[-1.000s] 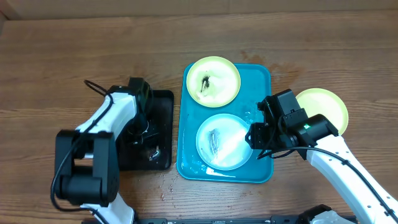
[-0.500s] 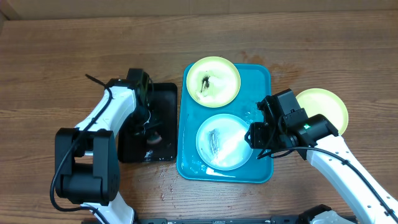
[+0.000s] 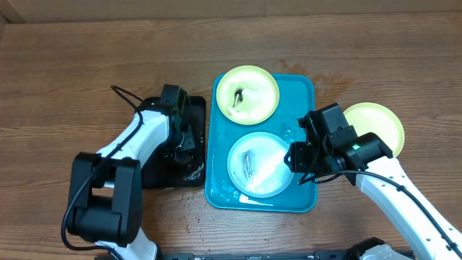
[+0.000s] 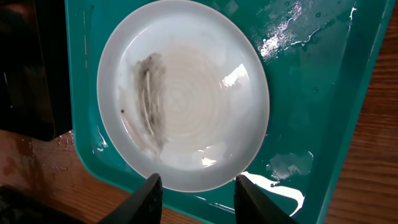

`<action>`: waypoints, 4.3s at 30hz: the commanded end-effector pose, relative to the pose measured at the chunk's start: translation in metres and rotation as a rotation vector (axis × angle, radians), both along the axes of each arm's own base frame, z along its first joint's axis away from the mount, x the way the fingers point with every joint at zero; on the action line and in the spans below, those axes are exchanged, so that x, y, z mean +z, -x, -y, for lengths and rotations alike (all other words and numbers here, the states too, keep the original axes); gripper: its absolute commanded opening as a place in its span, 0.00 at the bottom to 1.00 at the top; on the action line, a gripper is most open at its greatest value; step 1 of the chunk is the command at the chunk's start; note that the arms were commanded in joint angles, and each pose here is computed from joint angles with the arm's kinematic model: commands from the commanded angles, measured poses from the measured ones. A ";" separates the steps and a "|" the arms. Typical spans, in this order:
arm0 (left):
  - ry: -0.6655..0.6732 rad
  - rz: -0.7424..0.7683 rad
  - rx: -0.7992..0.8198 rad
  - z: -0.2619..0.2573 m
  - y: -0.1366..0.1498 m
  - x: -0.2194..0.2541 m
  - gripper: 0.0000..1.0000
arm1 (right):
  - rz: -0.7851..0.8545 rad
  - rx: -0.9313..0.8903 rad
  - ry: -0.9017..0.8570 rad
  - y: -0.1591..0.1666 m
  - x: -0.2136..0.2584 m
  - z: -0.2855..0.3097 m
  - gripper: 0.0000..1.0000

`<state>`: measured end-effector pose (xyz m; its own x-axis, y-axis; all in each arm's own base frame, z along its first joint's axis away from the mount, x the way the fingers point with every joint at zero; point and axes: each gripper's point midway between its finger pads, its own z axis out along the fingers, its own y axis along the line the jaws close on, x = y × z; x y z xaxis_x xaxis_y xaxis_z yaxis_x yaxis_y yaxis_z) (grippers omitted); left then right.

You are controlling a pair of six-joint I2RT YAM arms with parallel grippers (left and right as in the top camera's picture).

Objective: Clean dirty plates on tray and stack at the side

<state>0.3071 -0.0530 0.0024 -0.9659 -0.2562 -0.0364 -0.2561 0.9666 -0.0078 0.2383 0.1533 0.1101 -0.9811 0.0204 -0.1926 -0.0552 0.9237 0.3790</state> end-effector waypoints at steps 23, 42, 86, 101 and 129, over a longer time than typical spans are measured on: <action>0.203 -0.196 0.032 0.021 0.021 0.036 0.04 | 0.010 0.002 -0.014 -0.001 0.009 -0.003 0.39; 0.155 -0.149 0.004 0.014 -0.009 0.063 0.04 | 0.049 -0.195 0.123 -0.020 0.003 0.033 0.43; 0.292 -0.036 -0.205 0.207 0.021 0.007 0.04 | -0.223 -0.125 0.143 -0.032 -0.102 0.024 0.04; -0.030 -0.123 -0.273 0.133 0.004 0.009 0.04 | -0.224 -0.124 0.144 -0.032 -0.102 0.024 0.04; 0.350 -0.391 -0.332 0.234 0.076 -0.017 0.04 | -0.225 -0.124 0.144 -0.032 -0.102 0.024 0.04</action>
